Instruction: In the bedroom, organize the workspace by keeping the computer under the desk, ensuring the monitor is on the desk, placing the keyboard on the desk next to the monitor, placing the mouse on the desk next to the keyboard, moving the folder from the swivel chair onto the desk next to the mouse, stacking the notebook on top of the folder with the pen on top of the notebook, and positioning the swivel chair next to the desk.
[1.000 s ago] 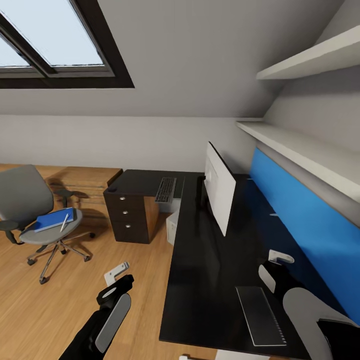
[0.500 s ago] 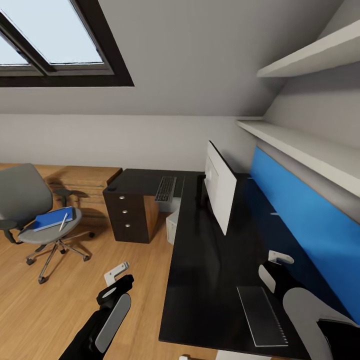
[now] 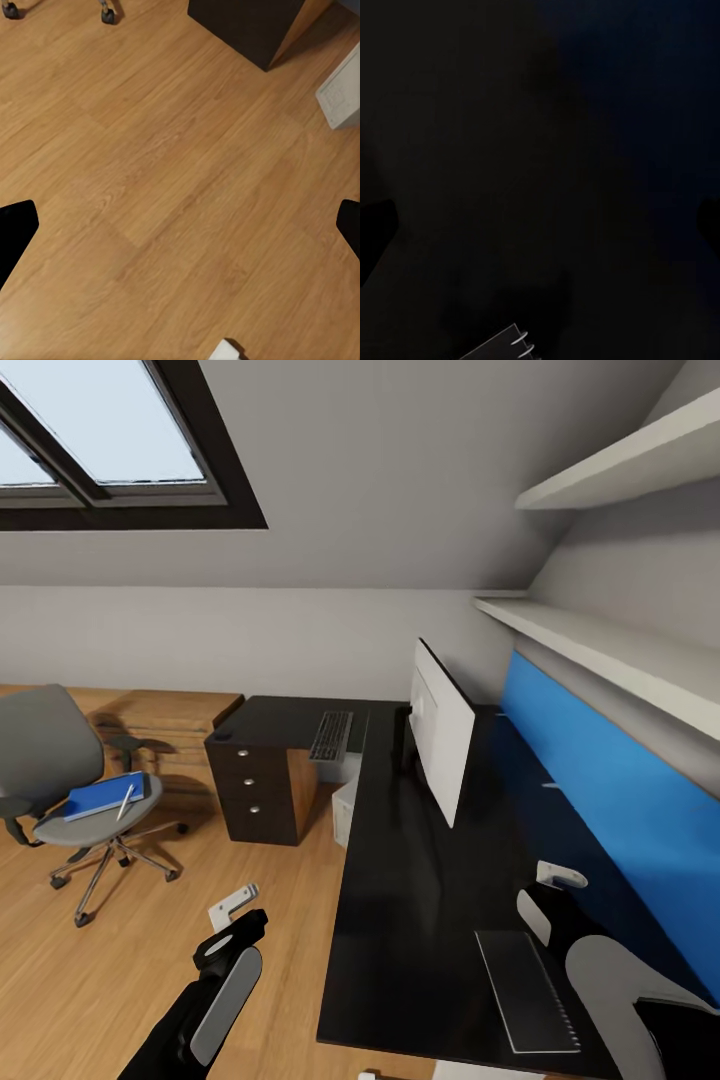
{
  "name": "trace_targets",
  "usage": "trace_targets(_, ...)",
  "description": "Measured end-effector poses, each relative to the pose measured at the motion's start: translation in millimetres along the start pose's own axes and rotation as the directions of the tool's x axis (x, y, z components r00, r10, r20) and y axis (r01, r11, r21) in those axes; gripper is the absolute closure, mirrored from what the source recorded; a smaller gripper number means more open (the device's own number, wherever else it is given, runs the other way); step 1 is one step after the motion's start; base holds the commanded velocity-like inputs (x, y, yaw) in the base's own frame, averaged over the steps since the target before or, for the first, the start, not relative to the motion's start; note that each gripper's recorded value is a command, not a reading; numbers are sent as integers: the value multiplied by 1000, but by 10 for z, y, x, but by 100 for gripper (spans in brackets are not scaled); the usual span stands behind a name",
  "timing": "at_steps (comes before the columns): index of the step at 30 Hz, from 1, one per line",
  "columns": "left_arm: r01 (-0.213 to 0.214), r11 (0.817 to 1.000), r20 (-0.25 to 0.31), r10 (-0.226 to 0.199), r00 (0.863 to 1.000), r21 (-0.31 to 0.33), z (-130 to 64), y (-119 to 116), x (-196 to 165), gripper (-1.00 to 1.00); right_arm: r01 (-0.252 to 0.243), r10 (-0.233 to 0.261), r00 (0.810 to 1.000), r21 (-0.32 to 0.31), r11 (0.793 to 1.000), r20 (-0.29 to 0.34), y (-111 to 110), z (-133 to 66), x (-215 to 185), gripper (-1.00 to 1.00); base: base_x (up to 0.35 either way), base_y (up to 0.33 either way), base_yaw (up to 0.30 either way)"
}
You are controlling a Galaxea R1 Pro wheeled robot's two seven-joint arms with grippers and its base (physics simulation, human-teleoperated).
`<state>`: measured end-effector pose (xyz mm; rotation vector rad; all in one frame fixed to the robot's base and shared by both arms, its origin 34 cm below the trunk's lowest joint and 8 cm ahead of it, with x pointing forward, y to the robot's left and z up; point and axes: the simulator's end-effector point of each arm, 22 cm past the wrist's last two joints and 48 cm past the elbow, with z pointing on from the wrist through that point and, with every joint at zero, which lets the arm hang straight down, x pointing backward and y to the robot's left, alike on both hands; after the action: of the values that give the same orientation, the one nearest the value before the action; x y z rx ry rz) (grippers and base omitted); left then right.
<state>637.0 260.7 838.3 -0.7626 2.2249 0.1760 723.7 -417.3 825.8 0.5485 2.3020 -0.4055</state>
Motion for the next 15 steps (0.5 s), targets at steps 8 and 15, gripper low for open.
trace_targets(8,0,1000,0,0,1000,0,74,-1,52,-100,8,-8,1000,-3,1000,3,43,67,49,-100,0,0,0)
trace_targets(15,0,1000,0,0,1000,0,141,-1,102,-100,26,-26,1000,-4,1000,9,81,125,88,-100,0,0,0)
